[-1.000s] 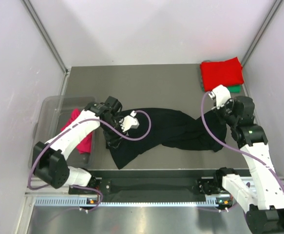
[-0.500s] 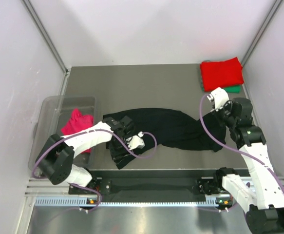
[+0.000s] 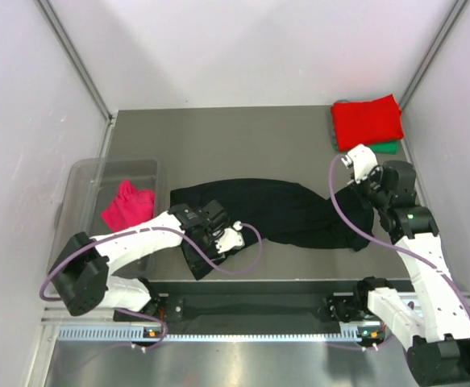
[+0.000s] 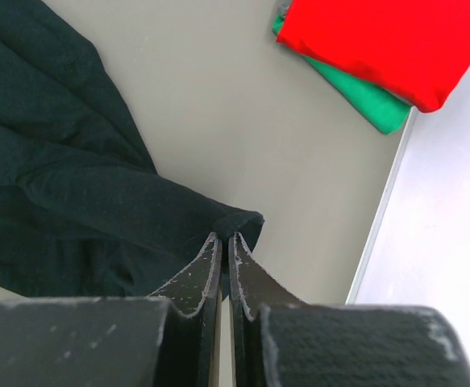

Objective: Fold and stack the t-shirts
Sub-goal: Flatten the tshirt out

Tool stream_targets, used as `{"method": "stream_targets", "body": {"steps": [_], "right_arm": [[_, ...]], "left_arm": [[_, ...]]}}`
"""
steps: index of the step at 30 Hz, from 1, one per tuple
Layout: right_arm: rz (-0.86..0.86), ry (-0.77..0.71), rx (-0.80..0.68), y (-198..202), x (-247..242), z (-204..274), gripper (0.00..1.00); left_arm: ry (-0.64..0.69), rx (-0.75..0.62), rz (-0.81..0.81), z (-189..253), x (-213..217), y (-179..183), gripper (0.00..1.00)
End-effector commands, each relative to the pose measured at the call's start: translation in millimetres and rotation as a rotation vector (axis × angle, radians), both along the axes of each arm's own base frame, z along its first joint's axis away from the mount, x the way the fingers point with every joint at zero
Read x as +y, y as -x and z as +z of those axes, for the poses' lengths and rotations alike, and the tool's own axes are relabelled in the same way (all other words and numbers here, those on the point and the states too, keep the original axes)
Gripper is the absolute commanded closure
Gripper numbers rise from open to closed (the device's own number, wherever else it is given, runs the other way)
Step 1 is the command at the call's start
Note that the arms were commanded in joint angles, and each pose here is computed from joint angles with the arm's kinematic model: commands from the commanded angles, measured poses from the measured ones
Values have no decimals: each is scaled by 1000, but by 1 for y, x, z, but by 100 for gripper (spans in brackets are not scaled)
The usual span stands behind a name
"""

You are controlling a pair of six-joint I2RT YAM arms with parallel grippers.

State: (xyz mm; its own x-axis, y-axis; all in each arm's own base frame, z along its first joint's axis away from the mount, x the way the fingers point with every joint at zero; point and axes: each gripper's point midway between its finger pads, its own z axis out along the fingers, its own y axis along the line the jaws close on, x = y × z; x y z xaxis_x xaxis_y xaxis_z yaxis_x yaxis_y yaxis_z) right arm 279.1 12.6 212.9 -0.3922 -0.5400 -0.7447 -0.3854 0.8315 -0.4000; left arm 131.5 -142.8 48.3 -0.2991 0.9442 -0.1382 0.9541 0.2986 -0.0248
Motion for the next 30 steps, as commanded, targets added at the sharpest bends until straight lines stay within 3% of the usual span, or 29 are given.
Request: {"method": "stream_targets", "body": {"steps": [1, 9, 12, 30], "right_arm": [[-8, -4, -31, -7, -1, 9, 100], [-17, -15, -15, -15, -1, 9, 100], [-17, -5, -7, -15, -2, 6, 100], [-9, -12, 8, -25, 1, 3, 100]], "left_arm": [[14, -25, -8, 8, -5, 1, 56], [-50, -3, -61, -10, -7, 13, 53], [-66, -18, -66, -15, -7, 12, 48], [-114, 4, -90, -31, -5, 18, 48]]}}
